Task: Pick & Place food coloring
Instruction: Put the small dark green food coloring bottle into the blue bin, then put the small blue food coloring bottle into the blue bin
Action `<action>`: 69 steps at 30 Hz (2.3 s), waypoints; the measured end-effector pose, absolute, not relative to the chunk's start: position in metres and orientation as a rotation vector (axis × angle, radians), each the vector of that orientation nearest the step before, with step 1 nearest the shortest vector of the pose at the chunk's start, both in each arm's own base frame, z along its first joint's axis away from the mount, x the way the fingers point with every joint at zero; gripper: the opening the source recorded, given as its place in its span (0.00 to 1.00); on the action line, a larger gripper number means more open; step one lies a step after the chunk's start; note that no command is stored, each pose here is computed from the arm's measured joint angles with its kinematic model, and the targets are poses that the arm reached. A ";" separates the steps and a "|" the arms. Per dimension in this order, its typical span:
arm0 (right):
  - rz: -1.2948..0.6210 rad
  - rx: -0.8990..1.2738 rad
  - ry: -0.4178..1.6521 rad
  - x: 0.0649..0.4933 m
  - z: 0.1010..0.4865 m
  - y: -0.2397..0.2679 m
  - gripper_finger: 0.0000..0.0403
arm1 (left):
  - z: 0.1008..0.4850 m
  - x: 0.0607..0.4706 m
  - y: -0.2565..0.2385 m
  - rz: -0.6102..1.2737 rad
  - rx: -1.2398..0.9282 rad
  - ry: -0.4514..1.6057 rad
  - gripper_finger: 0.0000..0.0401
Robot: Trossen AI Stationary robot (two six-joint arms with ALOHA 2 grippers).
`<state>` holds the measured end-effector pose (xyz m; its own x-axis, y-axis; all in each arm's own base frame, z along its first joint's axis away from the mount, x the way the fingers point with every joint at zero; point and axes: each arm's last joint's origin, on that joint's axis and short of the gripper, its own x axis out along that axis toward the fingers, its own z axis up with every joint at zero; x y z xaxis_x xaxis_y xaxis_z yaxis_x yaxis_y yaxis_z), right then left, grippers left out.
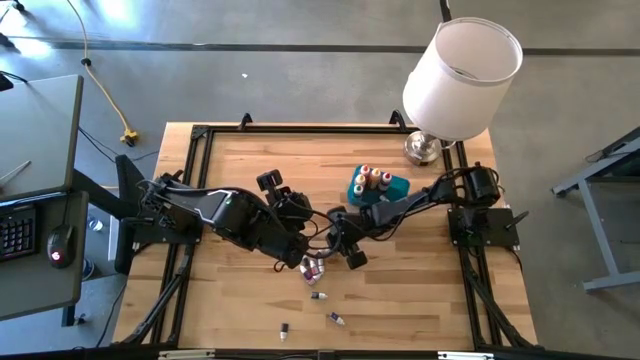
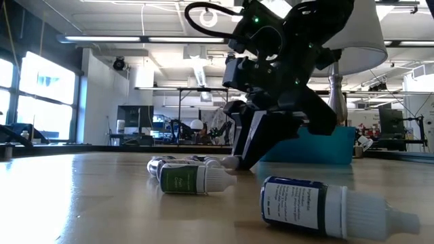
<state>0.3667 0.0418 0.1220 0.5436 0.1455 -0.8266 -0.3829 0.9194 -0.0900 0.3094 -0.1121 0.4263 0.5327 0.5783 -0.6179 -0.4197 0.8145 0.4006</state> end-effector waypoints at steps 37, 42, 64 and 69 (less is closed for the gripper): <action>-0.456 -0.009 1.131 0.214 0.184 -0.033 0.20 | 0.427 0.309 -0.112 0.609 0.214 0.807 0.35; -0.485 0.002 1.121 0.213 0.183 -0.040 0.28 | 0.427 0.309 -0.112 0.610 0.208 0.806 0.35; -0.078 -0.055 0.695 0.255 0.237 0.061 0.37 | 0.335 0.310 -0.138 0.571 0.150 1.090 0.35; -0.073 -0.079 0.695 0.255 0.235 0.070 0.36 | 0.265 0.317 -0.162 0.397 0.112 1.144 0.35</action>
